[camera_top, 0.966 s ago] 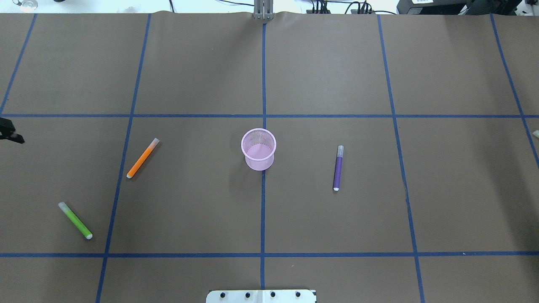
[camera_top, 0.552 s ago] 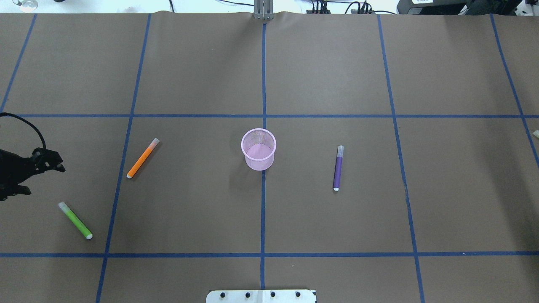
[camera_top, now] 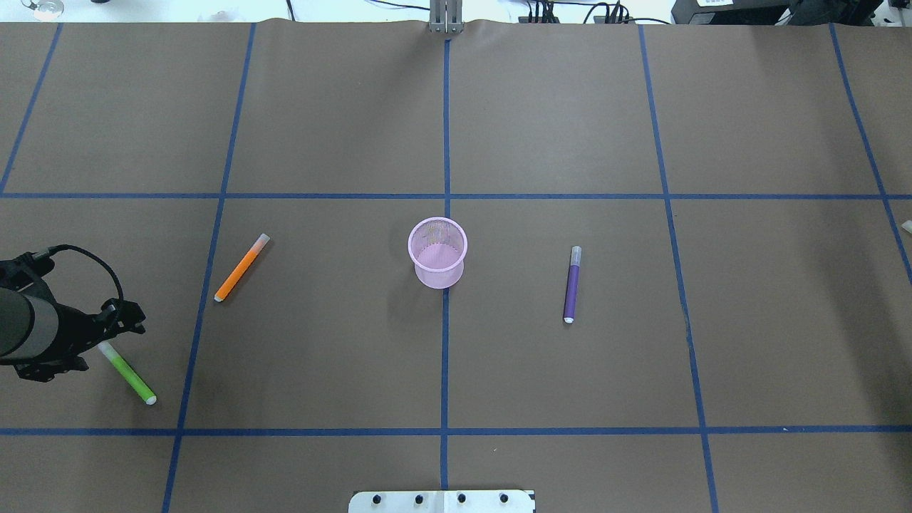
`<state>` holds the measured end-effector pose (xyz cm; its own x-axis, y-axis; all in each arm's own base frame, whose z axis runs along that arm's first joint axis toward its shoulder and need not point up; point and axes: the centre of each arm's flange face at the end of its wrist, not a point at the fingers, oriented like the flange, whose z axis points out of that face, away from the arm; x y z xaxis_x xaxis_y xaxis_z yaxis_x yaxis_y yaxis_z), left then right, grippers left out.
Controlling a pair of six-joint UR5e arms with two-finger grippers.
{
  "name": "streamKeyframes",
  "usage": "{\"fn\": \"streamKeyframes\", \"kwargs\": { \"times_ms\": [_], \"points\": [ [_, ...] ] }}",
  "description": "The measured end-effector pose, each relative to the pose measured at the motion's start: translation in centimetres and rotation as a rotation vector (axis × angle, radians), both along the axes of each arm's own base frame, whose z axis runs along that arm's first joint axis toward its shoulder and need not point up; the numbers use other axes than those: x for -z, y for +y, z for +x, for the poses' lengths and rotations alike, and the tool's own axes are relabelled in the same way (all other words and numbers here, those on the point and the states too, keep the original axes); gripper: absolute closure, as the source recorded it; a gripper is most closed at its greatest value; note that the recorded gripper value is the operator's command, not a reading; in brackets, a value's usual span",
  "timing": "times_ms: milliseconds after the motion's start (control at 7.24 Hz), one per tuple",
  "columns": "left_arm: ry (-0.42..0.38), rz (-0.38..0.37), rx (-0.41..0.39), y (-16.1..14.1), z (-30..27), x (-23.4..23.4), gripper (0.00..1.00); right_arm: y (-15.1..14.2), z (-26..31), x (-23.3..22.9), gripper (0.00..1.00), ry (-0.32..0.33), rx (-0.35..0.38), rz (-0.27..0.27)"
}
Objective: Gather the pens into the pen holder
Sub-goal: 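Lower the left gripper onto the green marker and grasp it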
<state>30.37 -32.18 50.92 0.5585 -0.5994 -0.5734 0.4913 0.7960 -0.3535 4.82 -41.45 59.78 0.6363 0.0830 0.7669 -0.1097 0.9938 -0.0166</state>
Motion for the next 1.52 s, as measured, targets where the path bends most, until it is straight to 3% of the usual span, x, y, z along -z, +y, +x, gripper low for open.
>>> {"fn": "streamKeyframes", "kwargs": {
  "times_ms": [414,552,828,1381,1519],
  "points": [
    [-0.021,-0.012,-0.014,0.0,0.7,-1.6,0.01,0.0,-0.2,0.2,0.00,-0.024,0.002,-0.002],
    [-0.023,-0.013,-0.017,0.0,0.8,-1.8,0.10,0.0,-0.2,0.2,0.00,-0.025,0.002,-0.001],
    [-0.030,-0.016,-0.018,0.1,0.8,-2.2,0.18,0.0,-0.2,0.2,0.00,-0.025,0.002,-0.001],
    [-0.031,-0.017,-0.017,0.0,0.9,-3.3,0.51,0.0,-0.2,0.2,0.00,-0.025,0.002,-0.003],
    [-0.031,-0.017,-0.018,0.0,0.9,-3.4,0.55,0.0,-0.2,0.2,0.00,-0.025,0.002,-0.002]
  ]
}}
